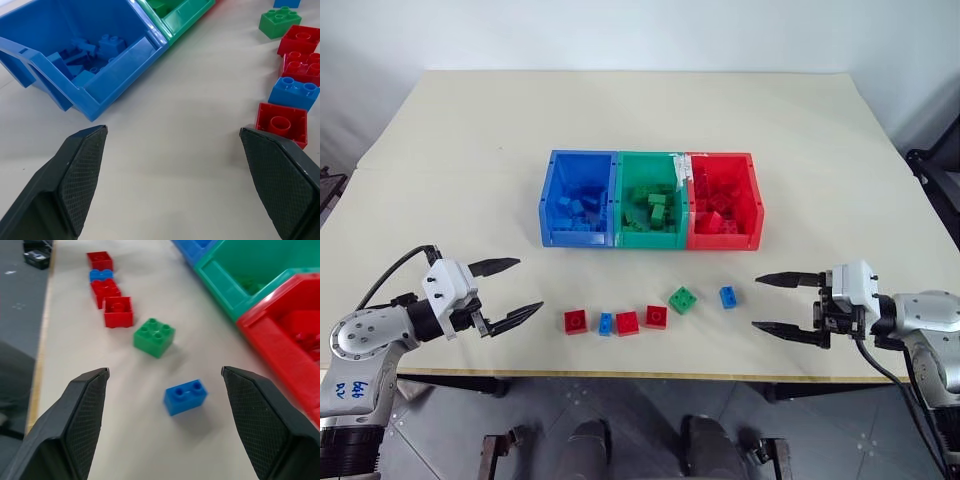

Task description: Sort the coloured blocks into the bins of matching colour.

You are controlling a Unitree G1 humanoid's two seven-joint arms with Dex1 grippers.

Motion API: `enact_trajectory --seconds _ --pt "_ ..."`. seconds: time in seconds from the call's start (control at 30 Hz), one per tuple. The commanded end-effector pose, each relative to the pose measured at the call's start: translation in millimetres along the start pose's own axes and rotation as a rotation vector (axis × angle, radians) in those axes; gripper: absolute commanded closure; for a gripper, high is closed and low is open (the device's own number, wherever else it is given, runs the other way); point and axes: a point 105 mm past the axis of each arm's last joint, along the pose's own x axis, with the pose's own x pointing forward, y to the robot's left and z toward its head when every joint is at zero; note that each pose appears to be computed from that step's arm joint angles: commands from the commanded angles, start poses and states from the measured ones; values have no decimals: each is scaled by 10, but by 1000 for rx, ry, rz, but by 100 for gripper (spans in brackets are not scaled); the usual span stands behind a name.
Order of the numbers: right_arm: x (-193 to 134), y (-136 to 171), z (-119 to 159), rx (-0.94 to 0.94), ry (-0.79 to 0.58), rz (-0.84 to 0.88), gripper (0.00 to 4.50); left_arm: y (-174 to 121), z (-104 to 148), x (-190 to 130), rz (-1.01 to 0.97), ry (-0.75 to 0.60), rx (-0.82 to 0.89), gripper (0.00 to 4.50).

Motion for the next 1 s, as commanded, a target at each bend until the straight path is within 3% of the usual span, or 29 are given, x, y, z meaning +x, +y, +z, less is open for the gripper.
enact_trajectory --seconds 0.03,0.23,0.37,0.67,0.87,1.0 --pt "-109 -41 57 -38 -9 -41 75 17 93 1 6 -3 57 0" --pt "-488 -69 -102 11 82 -125 75 -440 360 281 -231 -115 58 0" --pt "-564 -123 -192 3 155 -125 75 -678 452 440 -322 -148 83 0" --pt "26 -180 -179 62 184 87 75 -712 391 320 -347 -132 19 0" --pt "397 -311 -343 64 242 102 75 -724 399 194 -327 -138 22 0" --pt "519 -309 -481 34 266 154 167 -721 401 120 -310 -134 15 0"
